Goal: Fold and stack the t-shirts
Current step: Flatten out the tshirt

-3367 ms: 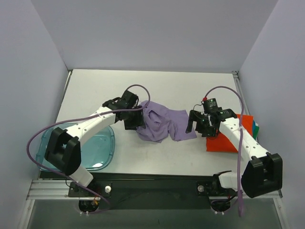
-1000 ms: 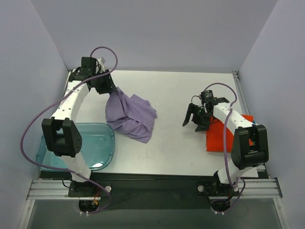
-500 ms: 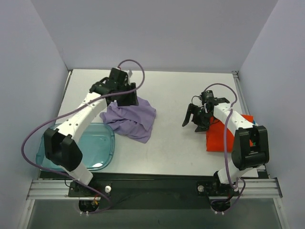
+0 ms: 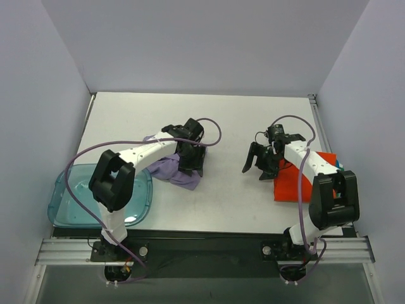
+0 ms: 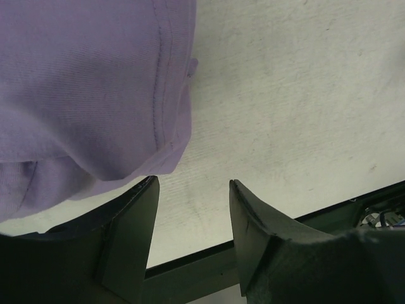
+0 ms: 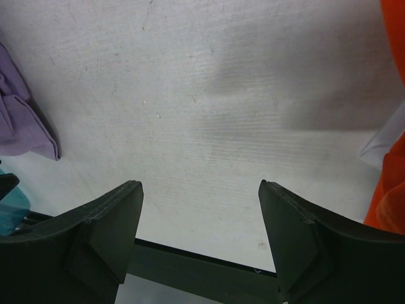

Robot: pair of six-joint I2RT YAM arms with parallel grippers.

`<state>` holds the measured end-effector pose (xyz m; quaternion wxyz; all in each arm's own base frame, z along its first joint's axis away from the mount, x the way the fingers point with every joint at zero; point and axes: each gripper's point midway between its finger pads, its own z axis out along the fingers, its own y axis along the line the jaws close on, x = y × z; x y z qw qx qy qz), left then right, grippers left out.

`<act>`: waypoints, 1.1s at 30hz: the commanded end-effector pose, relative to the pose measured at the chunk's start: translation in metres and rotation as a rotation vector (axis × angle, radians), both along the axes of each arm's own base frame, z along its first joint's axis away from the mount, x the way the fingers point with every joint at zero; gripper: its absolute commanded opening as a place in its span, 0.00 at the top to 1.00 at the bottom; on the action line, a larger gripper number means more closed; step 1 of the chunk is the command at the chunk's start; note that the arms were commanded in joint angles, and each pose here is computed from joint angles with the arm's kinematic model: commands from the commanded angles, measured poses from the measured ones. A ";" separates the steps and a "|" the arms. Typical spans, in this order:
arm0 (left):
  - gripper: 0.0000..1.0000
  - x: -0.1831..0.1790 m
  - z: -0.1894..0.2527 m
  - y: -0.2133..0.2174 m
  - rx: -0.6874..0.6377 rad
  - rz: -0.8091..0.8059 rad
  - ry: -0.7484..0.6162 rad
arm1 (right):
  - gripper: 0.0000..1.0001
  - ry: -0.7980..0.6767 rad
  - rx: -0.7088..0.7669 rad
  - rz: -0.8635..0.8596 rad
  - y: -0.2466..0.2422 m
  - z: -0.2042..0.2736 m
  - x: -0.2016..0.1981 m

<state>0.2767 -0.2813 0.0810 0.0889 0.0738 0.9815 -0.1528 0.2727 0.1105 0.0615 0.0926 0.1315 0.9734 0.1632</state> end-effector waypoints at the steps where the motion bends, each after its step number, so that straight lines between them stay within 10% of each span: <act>1: 0.41 0.002 0.001 0.000 0.024 0.019 0.028 | 0.25 -0.012 0.014 0.000 0.001 0.011 -0.008; 17: 0.43 0.042 -0.009 -0.005 0.040 0.071 -0.121 | 0.24 -0.029 0.019 -0.004 0.001 0.017 -0.008; 33: 0.84 0.058 -0.026 0.000 0.048 0.123 -0.128 | 0.24 -0.023 0.019 0.004 0.002 0.015 -0.008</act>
